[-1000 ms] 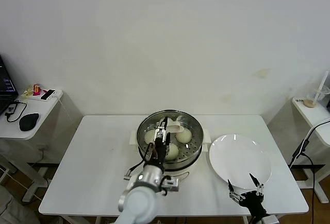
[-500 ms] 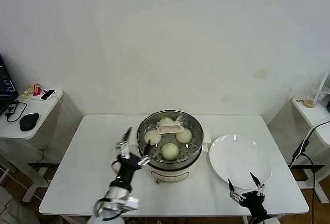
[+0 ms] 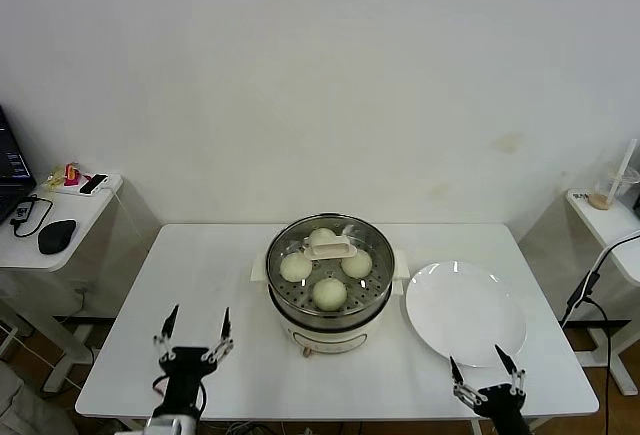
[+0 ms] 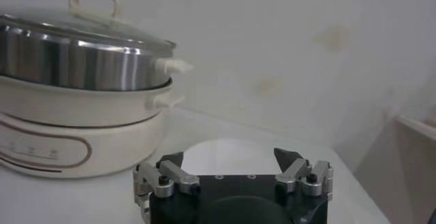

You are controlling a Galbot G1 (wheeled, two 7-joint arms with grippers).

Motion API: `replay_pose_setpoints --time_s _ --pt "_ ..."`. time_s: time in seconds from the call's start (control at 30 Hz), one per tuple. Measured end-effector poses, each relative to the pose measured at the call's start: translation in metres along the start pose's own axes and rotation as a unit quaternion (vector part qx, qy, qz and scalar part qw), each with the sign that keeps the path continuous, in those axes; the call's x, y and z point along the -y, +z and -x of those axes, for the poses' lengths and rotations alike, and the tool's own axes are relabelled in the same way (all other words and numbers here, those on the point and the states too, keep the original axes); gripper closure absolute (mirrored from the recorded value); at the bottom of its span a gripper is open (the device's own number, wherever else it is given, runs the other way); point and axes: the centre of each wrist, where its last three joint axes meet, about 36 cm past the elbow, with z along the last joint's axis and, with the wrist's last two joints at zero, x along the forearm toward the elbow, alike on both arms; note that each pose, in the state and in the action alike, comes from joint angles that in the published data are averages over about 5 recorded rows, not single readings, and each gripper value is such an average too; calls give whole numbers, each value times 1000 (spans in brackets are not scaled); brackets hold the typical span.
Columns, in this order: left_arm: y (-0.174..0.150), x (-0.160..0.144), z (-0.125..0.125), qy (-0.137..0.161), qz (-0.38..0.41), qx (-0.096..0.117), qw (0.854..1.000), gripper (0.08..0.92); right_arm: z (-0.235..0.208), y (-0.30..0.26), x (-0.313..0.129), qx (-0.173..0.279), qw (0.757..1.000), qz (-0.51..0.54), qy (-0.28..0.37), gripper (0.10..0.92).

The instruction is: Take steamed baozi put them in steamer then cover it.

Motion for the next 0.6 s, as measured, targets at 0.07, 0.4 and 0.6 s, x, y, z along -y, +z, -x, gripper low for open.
replay_pose_setpoints --time_s 0.07,0.4,0.6 --pt "3 -2 -7 -2 -11 -12 1000 177 -3 0 0 -2 1000 3 0 200" --pt "6 -8 -30 -14 -35 -40 998 177 -12 4 -5 -10 1000 14 -2 200" --pt "10 -13 -36 -19 -40 -52 998 177 -17 3 -9 -16 1000 17 -10 200"
